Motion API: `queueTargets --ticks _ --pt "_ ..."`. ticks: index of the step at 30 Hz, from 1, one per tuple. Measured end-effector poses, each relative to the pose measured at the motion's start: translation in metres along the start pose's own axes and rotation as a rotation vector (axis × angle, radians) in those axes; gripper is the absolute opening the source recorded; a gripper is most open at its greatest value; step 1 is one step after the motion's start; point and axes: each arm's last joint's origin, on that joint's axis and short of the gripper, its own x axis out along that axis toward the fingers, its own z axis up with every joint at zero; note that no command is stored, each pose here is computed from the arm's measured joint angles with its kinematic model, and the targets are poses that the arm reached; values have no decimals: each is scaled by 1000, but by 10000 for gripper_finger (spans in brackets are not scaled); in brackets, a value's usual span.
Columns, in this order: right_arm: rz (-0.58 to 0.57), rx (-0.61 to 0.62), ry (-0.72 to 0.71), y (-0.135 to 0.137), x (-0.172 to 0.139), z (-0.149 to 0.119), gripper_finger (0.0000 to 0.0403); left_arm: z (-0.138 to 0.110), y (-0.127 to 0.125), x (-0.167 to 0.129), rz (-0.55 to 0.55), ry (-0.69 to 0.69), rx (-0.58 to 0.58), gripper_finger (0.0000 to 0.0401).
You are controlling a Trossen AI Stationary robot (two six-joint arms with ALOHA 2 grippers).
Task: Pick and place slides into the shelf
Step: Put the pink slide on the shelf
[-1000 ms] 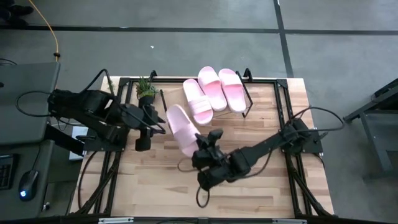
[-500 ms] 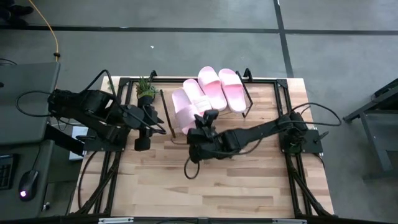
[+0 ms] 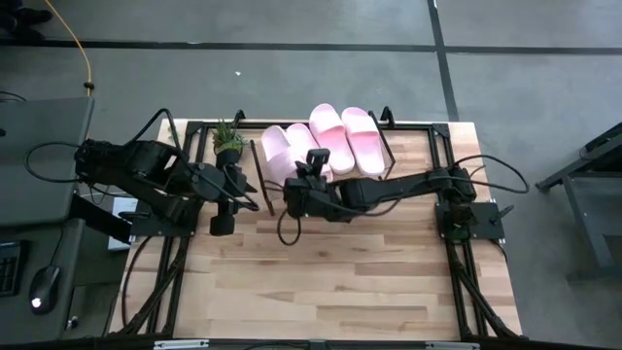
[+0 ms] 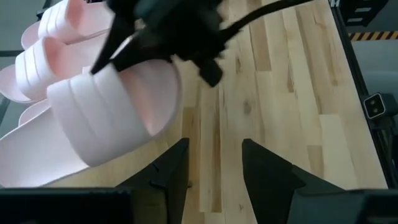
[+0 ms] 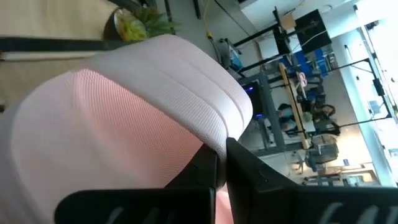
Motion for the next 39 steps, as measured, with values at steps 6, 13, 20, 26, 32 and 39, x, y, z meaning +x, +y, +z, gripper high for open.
queueTargets --ticks 6,13,20,26,32,39 --pt "65 17 6 -11 21 -5 0 0 0 0 0 0 11 131" --pt "137 40 -6 -19 36 -8 0 1 0 0 -1 -8 26 131" --pt "189 48 -31 -19 40 -7 0 1 0 0 0 -8 33 131" --pt "240 53 -57 -14 43 -5 0 1 0 0 0 -13 32 131" --pt "269 37 -53 -4 47 -5 0 1 0 0 -1 -16 31 131" --pt "379 58 -58 2 46 -7 0 1 0 0 0 -15 30 131"
